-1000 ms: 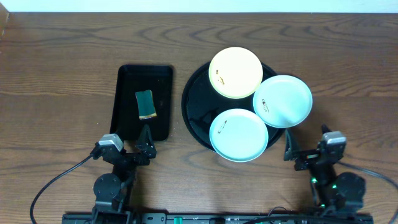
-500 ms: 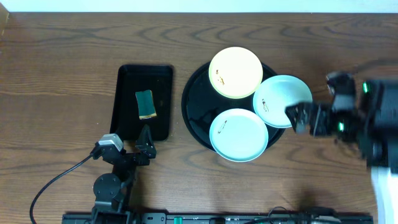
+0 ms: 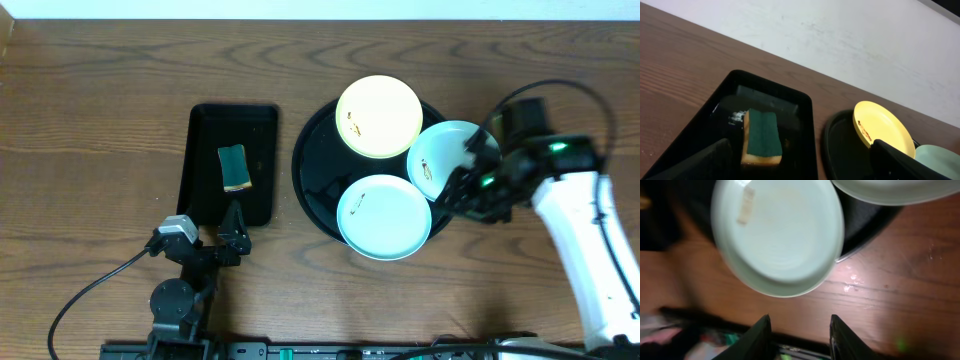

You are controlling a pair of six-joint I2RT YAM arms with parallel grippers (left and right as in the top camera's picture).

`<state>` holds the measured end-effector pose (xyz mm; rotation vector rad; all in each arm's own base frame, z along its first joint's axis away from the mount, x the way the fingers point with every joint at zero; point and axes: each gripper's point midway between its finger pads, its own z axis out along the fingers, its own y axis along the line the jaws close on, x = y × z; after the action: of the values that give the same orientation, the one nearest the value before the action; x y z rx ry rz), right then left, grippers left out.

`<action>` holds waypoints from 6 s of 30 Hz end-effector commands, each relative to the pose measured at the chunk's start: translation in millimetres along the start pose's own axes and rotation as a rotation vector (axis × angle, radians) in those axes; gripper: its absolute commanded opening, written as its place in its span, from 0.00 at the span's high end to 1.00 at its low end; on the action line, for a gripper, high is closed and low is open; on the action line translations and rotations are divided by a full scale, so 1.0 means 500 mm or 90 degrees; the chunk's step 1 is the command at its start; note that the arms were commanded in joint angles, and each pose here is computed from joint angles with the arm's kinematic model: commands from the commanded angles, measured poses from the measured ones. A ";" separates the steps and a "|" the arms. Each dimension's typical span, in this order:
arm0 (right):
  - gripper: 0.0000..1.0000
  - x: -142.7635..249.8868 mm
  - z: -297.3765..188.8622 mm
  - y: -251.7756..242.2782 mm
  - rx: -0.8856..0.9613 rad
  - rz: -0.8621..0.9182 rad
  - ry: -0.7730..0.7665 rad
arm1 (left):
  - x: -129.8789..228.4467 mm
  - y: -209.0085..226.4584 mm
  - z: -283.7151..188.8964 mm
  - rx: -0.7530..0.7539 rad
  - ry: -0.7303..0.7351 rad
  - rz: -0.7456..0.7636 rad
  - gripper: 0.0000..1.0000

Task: Clean dirty plates on tray and stack at the side
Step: 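Move the right gripper to the right pale green plate and grip its rim, then grasp the green-yellow sponge in the black tray with the left gripper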

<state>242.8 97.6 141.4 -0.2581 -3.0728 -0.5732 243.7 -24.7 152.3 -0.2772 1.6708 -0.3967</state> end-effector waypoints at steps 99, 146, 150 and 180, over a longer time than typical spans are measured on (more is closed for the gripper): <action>0.91 -0.106 0.268 -0.019 0.111 -0.078 -0.245 | 0.054 0.070 0.242 -0.340 0.679 0.106 0.13; 0.65 -0.109 0.292 -0.021 0.115 -0.081 -0.237 | 0.273 0.186 0.337 -0.379 0.718 0.122 0.67; 0.64 -0.109 0.292 -0.021 0.115 -0.081 -0.237 | 0.275 0.190 0.324 -0.390 0.732 0.127 0.18; 0.64 -0.107 0.293 -0.024 0.118 -0.080 -0.233 | -0.023 0.037 0.269 -0.303 0.585 0.104 0.92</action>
<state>300.4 133.7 3.1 -0.1880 -3.4973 -0.3056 377.5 -13.0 77.3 -0.3604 2.8285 0.0792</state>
